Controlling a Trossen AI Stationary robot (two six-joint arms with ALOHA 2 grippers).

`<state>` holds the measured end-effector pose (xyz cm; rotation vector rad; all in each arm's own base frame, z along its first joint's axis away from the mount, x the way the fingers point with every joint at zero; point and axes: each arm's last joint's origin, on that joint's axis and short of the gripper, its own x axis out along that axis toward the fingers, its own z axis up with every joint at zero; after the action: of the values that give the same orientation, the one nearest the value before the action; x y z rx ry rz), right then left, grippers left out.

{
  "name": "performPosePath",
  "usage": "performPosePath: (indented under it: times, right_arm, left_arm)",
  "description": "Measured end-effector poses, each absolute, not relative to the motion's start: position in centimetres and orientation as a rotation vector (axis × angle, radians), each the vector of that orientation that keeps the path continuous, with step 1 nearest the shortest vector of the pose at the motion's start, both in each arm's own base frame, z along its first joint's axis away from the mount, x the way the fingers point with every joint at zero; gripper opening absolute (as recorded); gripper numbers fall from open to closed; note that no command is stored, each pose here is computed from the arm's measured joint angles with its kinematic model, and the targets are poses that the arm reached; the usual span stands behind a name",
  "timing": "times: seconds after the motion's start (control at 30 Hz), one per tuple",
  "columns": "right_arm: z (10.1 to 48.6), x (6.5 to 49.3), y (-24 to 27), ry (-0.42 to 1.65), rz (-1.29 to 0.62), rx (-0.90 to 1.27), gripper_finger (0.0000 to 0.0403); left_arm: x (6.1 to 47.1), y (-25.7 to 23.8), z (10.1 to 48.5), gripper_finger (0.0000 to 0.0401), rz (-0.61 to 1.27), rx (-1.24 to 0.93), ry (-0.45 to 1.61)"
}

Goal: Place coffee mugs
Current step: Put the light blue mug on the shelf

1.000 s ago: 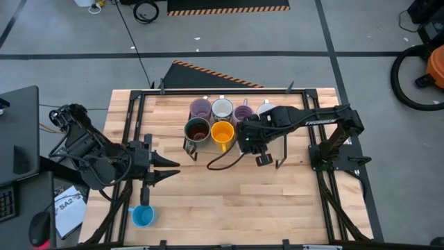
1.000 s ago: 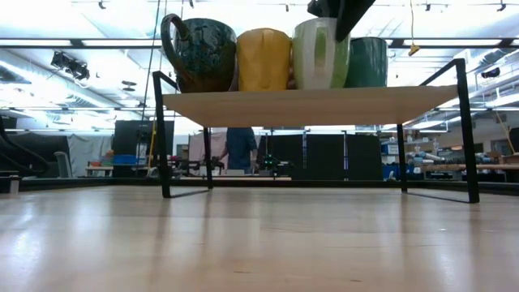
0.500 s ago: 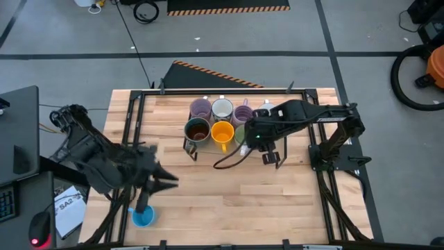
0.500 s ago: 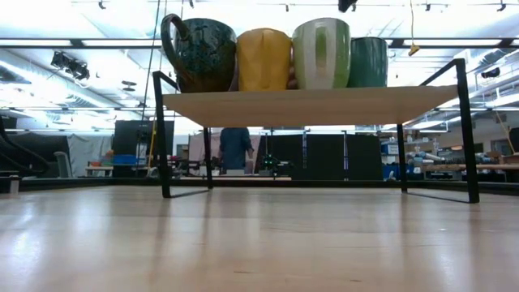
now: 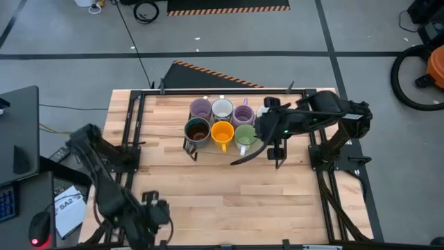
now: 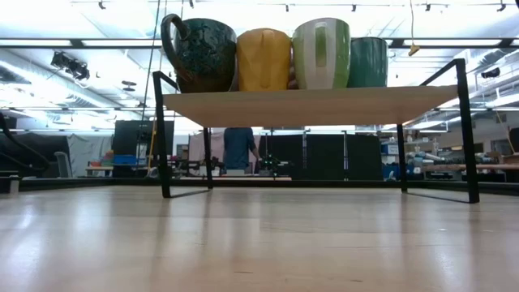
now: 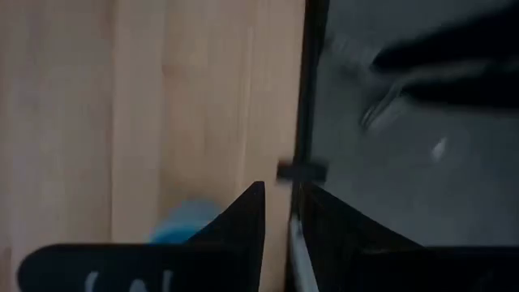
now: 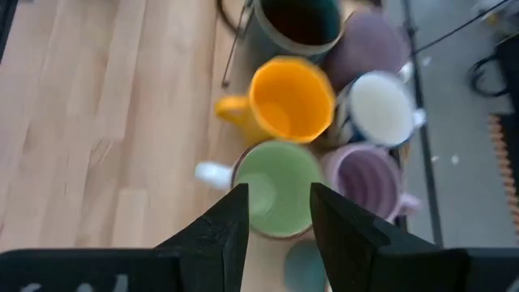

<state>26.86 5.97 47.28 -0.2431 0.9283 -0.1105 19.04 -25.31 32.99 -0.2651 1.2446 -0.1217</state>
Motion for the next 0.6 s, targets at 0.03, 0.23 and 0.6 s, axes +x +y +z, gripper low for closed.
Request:
performPosePath:
  times: [0.03,0.23,0.6]
  right_arm:
    - [47.6,26.7,6.0,0.908,-0.119,-0.244,0.0138]
    - [48.6,26.7,6.0,0.836,-0.136,-0.233,0.0138]
    - [48.9,26.9,7.0,0.78,-0.102,-0.194,0.0138]
  left_arm:
    - [19.0,-25.8,32.2,0.0084,-0.122,-0.235,1.283]
    - [18.7,-26.2,28.8,0.0084,-0.066,-0.073,1.47]
    - [15.2,-21.5,27.2,0.0084,-0.13,-0.084,1.504]
